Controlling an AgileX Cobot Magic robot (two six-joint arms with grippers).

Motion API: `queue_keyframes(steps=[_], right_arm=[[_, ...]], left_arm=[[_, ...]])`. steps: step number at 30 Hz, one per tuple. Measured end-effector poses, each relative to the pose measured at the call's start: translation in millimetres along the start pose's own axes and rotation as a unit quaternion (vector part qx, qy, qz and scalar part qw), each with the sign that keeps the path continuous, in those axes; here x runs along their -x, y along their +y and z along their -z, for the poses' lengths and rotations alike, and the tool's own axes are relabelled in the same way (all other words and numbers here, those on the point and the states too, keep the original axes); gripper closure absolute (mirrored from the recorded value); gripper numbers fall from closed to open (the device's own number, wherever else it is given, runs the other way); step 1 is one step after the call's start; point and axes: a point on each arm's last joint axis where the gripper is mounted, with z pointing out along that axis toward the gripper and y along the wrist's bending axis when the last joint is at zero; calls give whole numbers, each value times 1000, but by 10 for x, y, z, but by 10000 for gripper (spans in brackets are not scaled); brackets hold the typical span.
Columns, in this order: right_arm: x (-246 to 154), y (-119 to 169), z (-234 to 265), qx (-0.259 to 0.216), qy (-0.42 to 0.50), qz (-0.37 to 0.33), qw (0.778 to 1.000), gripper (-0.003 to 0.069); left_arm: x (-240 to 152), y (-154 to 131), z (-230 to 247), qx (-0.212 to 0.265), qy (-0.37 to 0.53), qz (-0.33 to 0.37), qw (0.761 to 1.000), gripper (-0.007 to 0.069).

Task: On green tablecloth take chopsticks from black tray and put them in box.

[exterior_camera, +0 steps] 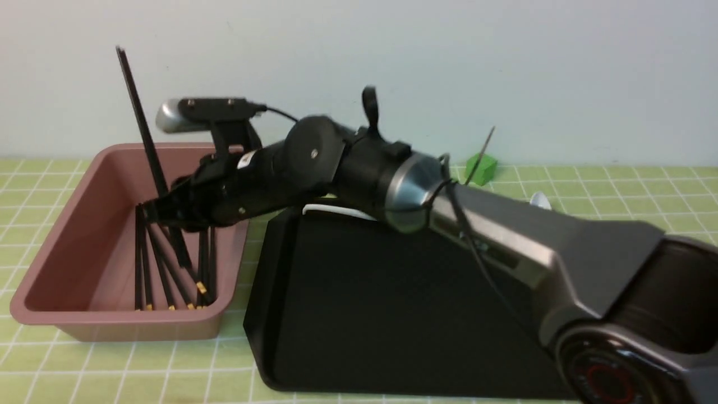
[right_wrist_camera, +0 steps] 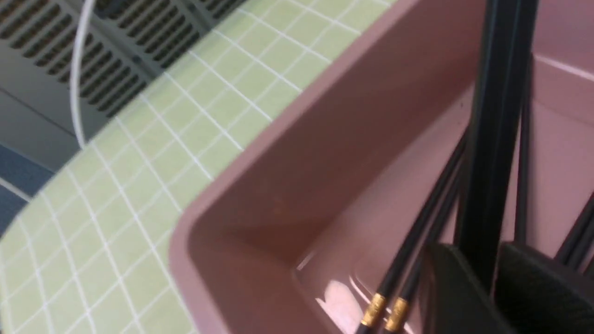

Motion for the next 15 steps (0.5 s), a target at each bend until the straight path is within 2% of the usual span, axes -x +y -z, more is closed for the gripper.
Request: queue_keyframes(steps=[4, 8, 9, 12, 13, 15], right_arm=[[-101, -56, -58, 0, 31, 2, 1000, 366], [-53, 5, 77, 10, 68, 21, 997, 395], [-38, 19, 111, 10, 73, 27, 997, 418], [245, 182, 607, 13, 101, 79, 992, 566], [318, 222, 704, 12, 104, 88, 991, 593], [578, 383, 1234, 5, 109, 123, 986, 663]], left_arm=[[0, 0, 0, 0, 0, 0, 1000, 387], [0, 0, 0, 0, 0, 0, 1000, 386], [0, 0, 0, 0, 0, 0, 1000, 386], [0, 0, 0, 0, 0, 0, 1000, 386], [0, 0, 0, 0, 0, 0, 1000, 386], [0, 0, 0, 0, 0, 0, 1000, 386]])
